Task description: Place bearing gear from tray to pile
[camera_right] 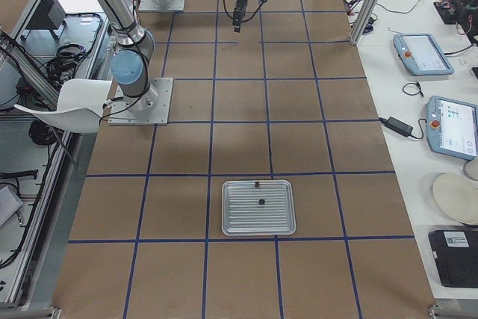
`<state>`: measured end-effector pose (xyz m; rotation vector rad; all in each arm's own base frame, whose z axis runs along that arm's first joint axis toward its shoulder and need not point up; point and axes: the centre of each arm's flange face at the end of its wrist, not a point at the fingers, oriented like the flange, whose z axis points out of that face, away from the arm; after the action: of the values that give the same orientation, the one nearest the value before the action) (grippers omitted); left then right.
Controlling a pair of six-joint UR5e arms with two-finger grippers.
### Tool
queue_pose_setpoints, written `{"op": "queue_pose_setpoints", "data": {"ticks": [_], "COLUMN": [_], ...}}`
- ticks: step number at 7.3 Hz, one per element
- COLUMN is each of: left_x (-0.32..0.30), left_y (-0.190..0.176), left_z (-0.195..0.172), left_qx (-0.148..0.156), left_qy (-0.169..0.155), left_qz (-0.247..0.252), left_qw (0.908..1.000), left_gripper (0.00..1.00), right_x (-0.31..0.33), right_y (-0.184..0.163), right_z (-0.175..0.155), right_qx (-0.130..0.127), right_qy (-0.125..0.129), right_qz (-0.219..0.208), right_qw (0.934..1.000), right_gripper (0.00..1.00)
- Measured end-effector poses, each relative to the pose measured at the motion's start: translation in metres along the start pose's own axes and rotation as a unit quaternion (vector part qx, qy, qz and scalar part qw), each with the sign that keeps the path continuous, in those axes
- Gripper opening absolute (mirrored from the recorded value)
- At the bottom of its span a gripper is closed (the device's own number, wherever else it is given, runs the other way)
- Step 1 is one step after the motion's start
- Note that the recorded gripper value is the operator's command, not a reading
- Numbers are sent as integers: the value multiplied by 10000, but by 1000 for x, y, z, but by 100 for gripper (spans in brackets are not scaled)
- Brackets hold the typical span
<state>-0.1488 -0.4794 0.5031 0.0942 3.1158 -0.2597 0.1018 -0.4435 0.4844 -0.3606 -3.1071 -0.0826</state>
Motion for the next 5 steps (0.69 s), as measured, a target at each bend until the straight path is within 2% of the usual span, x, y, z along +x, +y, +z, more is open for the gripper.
{"op": "queue_pose_setpoints", "data": {"ticks": [3, 5], "left_x": [0, 1], "left_y": [0, 0], "left_z": [0, 0], "left_qx": [2, 9], "left_qy": [1, 1], "left_qz": [4, 6], "left_qw": [10000, 10000], "left_gripper": [100, 100], "right_x": [48, 126], "right_y": [-22, -42], "right_z": [-2, 1], "right_qx": [33, -22], "right_qy": [-23, -77], "right_qz": [215, 375], "right_qw": [9998, 9993], "right_gripper": [100, 100]}}
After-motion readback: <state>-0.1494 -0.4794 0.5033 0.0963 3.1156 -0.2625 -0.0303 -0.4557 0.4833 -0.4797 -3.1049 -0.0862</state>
